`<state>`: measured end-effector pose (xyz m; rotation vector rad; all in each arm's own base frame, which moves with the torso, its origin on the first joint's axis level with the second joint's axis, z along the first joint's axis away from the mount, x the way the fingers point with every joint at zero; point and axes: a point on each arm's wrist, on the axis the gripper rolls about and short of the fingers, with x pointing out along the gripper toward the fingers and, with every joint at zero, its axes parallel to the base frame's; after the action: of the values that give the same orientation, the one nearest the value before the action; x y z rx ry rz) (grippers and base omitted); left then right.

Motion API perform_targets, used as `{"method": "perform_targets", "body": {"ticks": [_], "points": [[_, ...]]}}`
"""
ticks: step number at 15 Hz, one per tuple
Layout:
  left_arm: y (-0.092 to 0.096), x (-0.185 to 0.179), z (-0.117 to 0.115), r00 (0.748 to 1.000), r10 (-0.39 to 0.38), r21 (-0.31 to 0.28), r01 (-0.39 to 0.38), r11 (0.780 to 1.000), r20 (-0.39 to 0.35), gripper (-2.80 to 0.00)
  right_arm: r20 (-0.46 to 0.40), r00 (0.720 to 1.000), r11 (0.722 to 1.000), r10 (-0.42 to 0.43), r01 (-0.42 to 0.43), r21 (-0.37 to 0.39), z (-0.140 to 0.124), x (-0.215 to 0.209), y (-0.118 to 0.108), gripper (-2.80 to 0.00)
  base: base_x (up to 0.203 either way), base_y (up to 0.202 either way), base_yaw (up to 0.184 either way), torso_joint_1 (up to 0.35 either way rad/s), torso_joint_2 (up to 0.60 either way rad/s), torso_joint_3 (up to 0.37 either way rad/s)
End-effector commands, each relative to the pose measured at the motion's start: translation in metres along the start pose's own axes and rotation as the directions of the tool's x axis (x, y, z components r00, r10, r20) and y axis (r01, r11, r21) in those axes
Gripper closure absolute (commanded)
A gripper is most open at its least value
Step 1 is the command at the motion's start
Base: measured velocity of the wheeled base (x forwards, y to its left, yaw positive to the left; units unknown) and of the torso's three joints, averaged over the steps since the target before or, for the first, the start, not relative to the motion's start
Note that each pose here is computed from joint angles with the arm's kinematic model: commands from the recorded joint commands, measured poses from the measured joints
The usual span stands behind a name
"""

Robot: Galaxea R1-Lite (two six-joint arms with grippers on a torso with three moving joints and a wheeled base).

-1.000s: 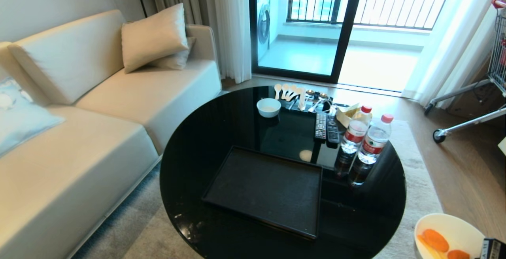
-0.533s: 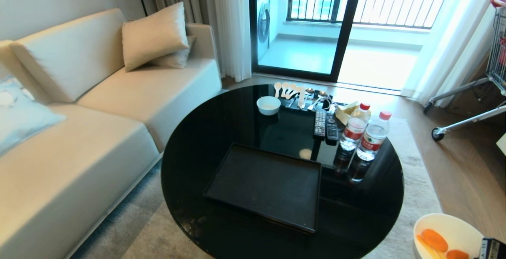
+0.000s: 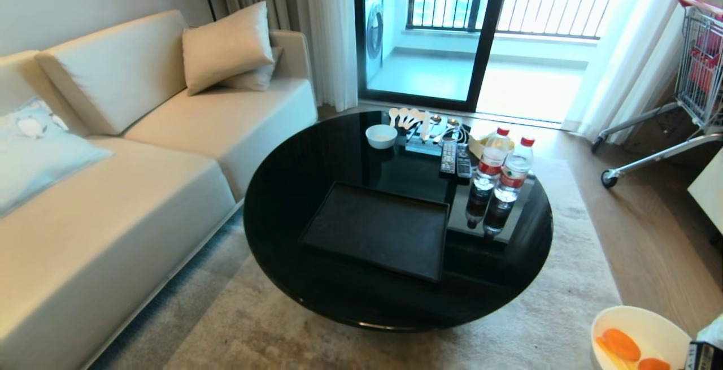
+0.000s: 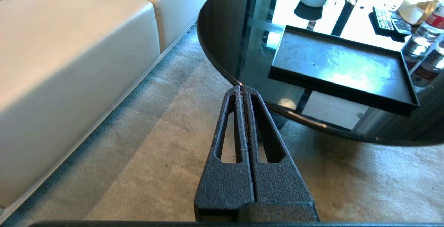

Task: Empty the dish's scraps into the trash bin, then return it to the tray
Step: Move the bowl over the trash can

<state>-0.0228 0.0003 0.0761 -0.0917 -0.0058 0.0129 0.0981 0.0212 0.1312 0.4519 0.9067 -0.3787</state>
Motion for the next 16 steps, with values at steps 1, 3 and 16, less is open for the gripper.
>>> {"method": "perform_targets", "body": {"ticks": [1,3,16], "points": [[0.0,0.0,0.0,1.0,0.001,0.0,-0.001,1.0,0.001,0.0,-0.001,1.0,1.0,-0.001,0.001,0.004,-0.0001,0.0,0.0001,0.0,-0.183,0.0,0.002,0.002,0.0,0.006],[0.0,0.0,0.0,1.0,0.001,-0.001,-0.001,1.0,0.001,0.0,-0.002,1.0,1.0,0.001,-0.001,0.005,-0.0009,-0.0004,-0.0008,0.0,-0.154,0.0,-0.002,-0.005,0.01,0.005],[0.0,0.0,0.0,1.0,0.001,0.0,-0.001,1.0,0.001,0.0,0.016,0.999,0.999,0.041,-0.041,0.017,-0.0004,-0.0066,-0.0025,0.0,0.0,0.0,0.0,0.0,0.0,0.0]]}}
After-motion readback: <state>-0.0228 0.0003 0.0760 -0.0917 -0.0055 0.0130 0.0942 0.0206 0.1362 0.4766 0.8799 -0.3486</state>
